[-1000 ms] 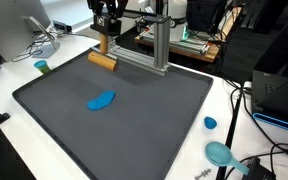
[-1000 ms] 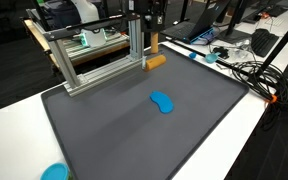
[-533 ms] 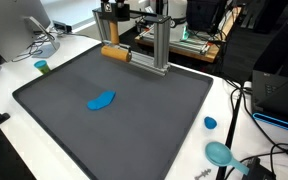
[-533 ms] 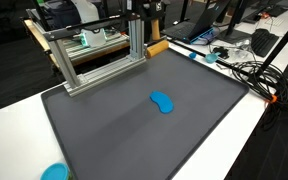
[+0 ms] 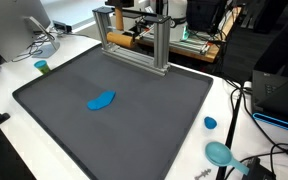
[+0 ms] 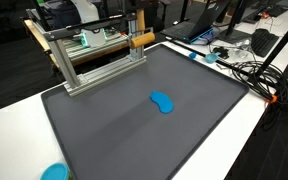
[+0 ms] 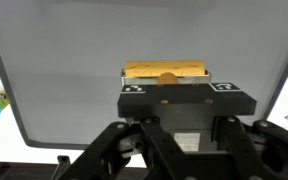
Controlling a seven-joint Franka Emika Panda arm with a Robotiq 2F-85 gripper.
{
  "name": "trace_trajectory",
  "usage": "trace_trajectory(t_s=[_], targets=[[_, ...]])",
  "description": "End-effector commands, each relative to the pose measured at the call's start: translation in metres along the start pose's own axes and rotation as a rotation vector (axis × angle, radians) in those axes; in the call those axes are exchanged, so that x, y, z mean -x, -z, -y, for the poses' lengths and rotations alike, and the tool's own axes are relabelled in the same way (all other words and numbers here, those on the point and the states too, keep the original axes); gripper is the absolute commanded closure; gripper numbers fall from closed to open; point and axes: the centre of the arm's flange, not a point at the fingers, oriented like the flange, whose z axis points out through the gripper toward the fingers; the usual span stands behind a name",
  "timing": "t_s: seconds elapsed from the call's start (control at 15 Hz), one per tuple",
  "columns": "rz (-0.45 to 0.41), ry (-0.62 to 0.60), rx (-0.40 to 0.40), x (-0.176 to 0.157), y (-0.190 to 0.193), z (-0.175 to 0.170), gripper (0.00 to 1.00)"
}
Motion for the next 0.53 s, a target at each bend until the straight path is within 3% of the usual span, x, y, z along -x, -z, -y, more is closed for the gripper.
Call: trace_trajectory(t_s=[0.0, 0.47], targets=[[0.06, 0.01, 0.024, 0.008, -0.002, -0.005, 0.78], [0.19, -0.008, 0.005, 0.032, -0.008, -0.001, 0.78]])
